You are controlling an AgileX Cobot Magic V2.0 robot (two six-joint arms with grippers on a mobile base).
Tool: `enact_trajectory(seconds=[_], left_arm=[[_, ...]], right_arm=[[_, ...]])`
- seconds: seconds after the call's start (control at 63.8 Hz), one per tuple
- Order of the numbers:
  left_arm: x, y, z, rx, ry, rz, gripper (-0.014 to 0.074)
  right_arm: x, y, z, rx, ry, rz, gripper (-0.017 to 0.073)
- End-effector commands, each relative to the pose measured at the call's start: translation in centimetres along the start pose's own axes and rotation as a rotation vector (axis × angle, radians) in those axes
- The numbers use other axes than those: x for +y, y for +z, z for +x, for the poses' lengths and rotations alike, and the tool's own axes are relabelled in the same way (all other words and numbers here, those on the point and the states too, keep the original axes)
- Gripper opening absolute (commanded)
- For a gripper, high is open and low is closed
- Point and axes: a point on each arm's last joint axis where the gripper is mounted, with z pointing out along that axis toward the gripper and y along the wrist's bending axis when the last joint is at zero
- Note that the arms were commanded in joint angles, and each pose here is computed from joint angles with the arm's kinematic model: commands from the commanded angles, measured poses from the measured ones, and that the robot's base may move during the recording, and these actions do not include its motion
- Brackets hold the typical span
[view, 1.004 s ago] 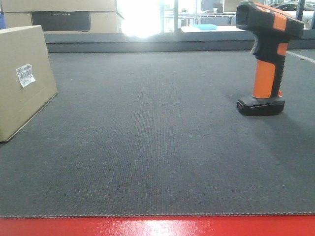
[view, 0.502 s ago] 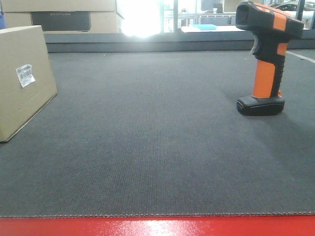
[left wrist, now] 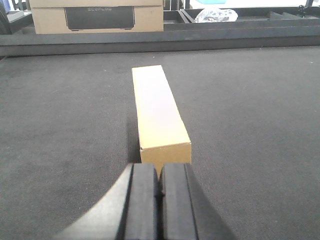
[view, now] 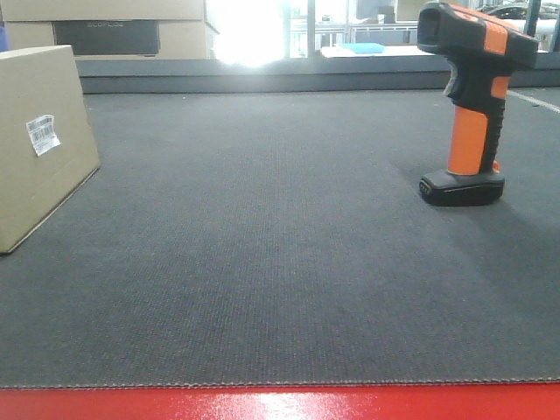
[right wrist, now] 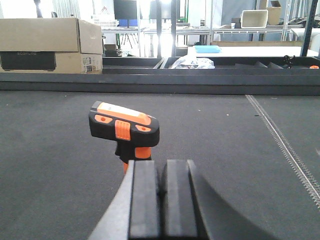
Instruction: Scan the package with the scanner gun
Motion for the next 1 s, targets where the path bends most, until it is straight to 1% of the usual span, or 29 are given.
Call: enact_trajectory(seconds=[0.0, 0.141, 0.22, 0.282, 0.298, 0.361, 0.439, 0.502, 0.549, 0.69, 0.737, 0.768, 0.878, 0.91, 0.988], left_arm=[[-0.1, -0.1, -0.2, -0.029, -0.012, 0.009, -0.0111], [-0.1, -0.1, -0.1, -0.022, -0.012, 0.008, -0.0111], [-0.1, -0.3, -0.1, -0.027, 0.019, 0.016, -0.0111], [-0.2, -0.4, 0.0, -0.037, 0.021, 0.017, -0.0111], [-0.2, -0.4, 0.0, -0.043, 0.036, 0.014, -0.0111], [-0.1, -0.5, 0.4, -0.078, 0.05, -0.015, -0.0111], [0.1, -0.6, 1.7, -0.14, 0.017, -0.059, -0.0111], [0.2, -0.9, 2.9, -0.197, 0.015, -0.088, -0.0111], [0.2, -0.9, 4.1, -0.221, 0.013, -0.094, -0.0111], [-0.1, -1.0, 7.9, -0.242, 0.007, -0.095, -0.0111], [-0.1, -0.6, 9.2, -0.205, 0.002, -0.092, -0.0111], [-0.1, -0.4, 9.7, -0.21, -0.004, -0.093, -0.0111], [-0.2, -0.3, 9.7, -0.244, -0.02, -0.082, -0.0111], [-0.2, -0.3, 9.9, -0.219, -0.028, -0.069, -0.0111], [-0.3, -0.3, 9.9, -0.215, -0.027, -0.056, -0.0111]], right_arm=[[0.0, -0.1, -0.1, -0.01, -0.006, 0.005, -0.0154], [0.0, -0.1, -0.1, -0.01, -0.006, 0.005, -0.0154], [0.0, -0.1, -0.1, -0.01, -0.006, 0.005, -0.0154], [0.0, -0.1, -0.1, -0.01, -0.006, 0.005, -0.0154], [0.0, -0.1, -0.1, -0.01, -0.006, 0.005, -0.0154], [0.0, -0.1, -0.1, -0.01, -0.006, 0.005, -0.0154], [0.0, -0.1, -0.1, -0.01, -0.006, 0.005, -0.0154], [0.0, -0.1, -0.1, -0.01, -0.006, 0.005, -0.0154], [0.0, -0.1, -0.1, -0.01, -0.006, 0.005, -0.0154], [0.0, -0.1, -0.1, -0.01, -0.006, 0.005, -0.0154], [0.0, -0.1, -0.1, -0.01, -0.006, 0.005, -0.0154], [0.0, -0.1, -0.1, -0.01, -0.006, 0.005, -0.0154], [0.0, -0.1, -0.1, -0.01, -0.006, 0.005, -0.0154], [0.0, -0.1, -0.1, -0.01, -0.006, 0.005, -0.0154], [0.0, -0.1, -0.1, -0.01, -0.006, 0.005, -0.0154]])
